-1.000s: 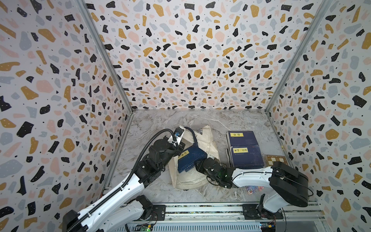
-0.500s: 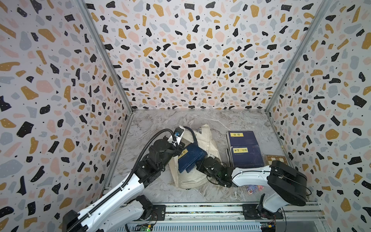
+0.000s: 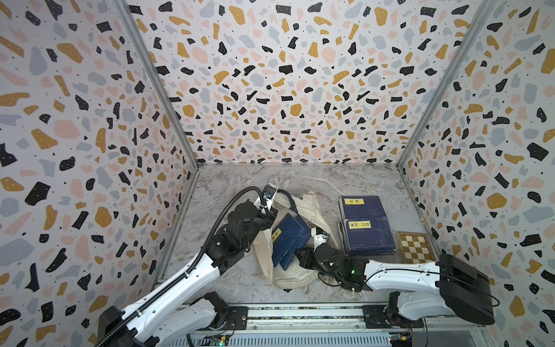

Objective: Take out the books from the canvas bag
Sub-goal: Pick up the book from the canvas bag.

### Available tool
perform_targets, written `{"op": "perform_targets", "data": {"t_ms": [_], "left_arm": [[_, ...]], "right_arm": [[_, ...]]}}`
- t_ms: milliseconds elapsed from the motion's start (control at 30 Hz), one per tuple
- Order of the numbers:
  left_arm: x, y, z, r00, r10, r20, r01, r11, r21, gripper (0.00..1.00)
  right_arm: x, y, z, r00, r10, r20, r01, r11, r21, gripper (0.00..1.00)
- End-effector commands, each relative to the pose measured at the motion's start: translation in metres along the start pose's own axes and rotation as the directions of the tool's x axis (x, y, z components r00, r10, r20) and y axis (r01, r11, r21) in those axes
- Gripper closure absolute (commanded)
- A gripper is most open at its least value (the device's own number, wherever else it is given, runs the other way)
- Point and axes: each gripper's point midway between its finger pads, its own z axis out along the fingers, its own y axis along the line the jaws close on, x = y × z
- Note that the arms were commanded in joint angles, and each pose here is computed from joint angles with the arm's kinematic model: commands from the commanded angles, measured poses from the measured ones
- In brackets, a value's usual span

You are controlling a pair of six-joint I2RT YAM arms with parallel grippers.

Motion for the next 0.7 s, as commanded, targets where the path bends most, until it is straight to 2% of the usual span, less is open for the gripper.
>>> {"op": "perform_targets", "data": {"t_ms": [0, 167, 367, 533, 667], "left_arm": [[-0.019, 0.018, -0.002, 0.998, -0.042, 0.041, 0.045, 0.997, -0.07, 1.0], [-0.015, 0.018, 0.001, 0.999, -0.037, 0.017, 0.038, 0.996, -0.078, 1.0], [-0.013, 0.018, 0.003, 0.999, -0.035, 0.009, 0.036, 0.996, -0.084, 1.0], [-0.009, 0.019, 0.008, 0.999, -0.037, -0.008, 0.036, 0.995, -0.094, 1.0], [-0.005, 0.021, 0.012, 0.998, -0.05, -0.028, 0.047, 0.994, -0.102, 1.0]], "right_arm": [[-0.005, 0.003, -0.012, 0.995, -0.096, 0.014, 0.096, 0.995, 0.002, 1.0], [-0.008, -0.004, -0.02, 0.982, -0.189, 0.013, 0.188, 0.981, 0.045, 1.0], [-0.021, 0.019, -0.04, 0.955, -0.278, 0.108, 0.287, 0.954, -0.082, 1.0], [-0.033, 0.042, -0.065, 0.915, -0.35, 0.202, 0.387, 0.904, -0.183, 1.0], [-0.044, 0.053, -0.086, 0.881, -0.387, 0.272, 0.447, 0.869, -0.212, 1.0]]}}
